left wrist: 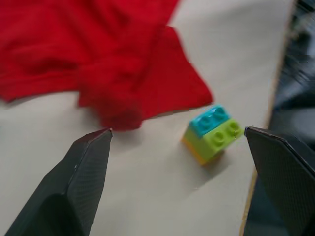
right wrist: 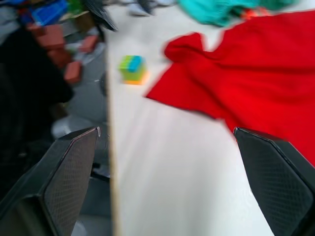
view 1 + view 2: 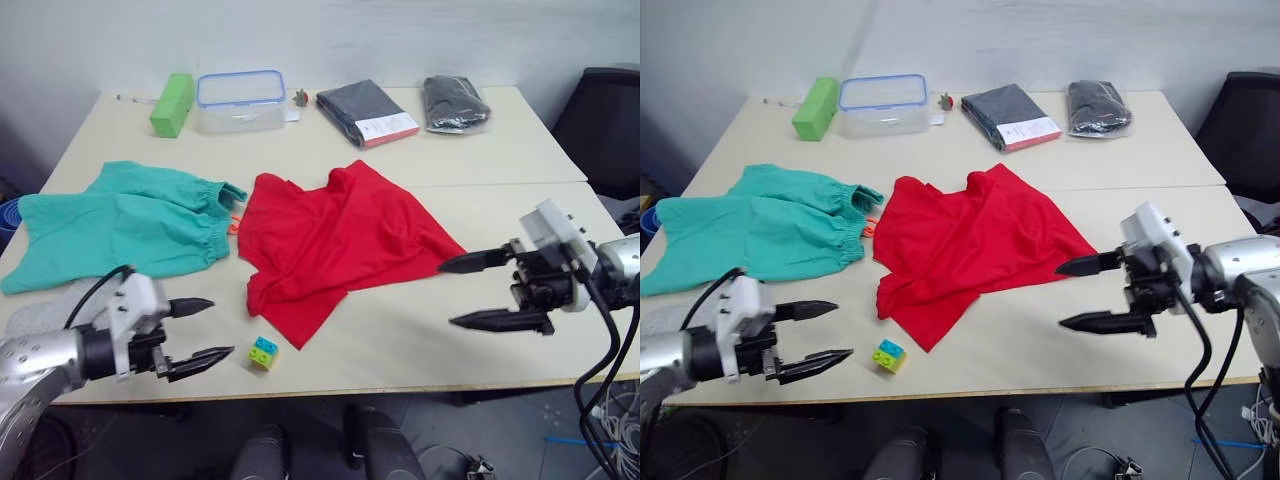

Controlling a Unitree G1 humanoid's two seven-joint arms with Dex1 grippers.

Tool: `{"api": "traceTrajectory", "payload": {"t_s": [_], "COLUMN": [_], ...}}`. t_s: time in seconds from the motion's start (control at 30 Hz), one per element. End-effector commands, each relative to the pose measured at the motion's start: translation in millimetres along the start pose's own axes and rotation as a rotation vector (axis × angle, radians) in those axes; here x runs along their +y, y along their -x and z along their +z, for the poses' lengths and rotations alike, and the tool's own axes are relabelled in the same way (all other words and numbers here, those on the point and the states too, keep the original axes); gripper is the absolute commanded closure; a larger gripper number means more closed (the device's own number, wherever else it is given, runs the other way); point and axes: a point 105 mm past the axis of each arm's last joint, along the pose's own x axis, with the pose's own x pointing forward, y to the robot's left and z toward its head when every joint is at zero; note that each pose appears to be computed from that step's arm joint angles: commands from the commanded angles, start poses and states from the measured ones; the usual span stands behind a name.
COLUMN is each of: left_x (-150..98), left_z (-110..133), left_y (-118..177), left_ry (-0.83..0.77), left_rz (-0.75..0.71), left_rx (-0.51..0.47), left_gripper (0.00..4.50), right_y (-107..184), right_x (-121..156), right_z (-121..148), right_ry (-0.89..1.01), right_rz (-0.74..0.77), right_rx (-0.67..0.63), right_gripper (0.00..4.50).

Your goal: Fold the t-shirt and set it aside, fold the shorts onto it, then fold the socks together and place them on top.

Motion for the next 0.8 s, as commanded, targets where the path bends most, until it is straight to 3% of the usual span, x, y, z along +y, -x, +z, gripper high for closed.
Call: {"api": "traceTrajectory", "payload": {"t_s": [0.03, 0.27, 0.5, 0.77, 0.8], "left_x": [-4, 6, 18, 16, 16], "left_z": [-4, -13, -10, 1, 2], "left_y": [-11, -24, -45, -72, -75], "left_ry": [-0.061, -0.223, -0.378, -0.406, -0.41], "left_rz": [-0.192, -0.478, -0.534, -0.536, -0.532], "left_rx": [0.076, 0.206, 0.171, 0.09, 0.085], "left_gripper": [0.0, 0.0, 0.0, 0.0, 0.19], "right_y": [-10, -23, -23, -24, -24], "right_x": [15, 31, 40, 41, 41], "right_z": [10, 5, 8, 7, 6], "right_ry": [0.057, 0.049, 0.009, -0.008, -0.007], "right_rz": [0.022, -0.009, -0.069, -0.102, -0.103], "right_rx": [-0.02, -0.038, -0.062, -0.061, -0.06], "right_gripper": [0.03, 0.03, 0.03, 0.03, 0.01]}}
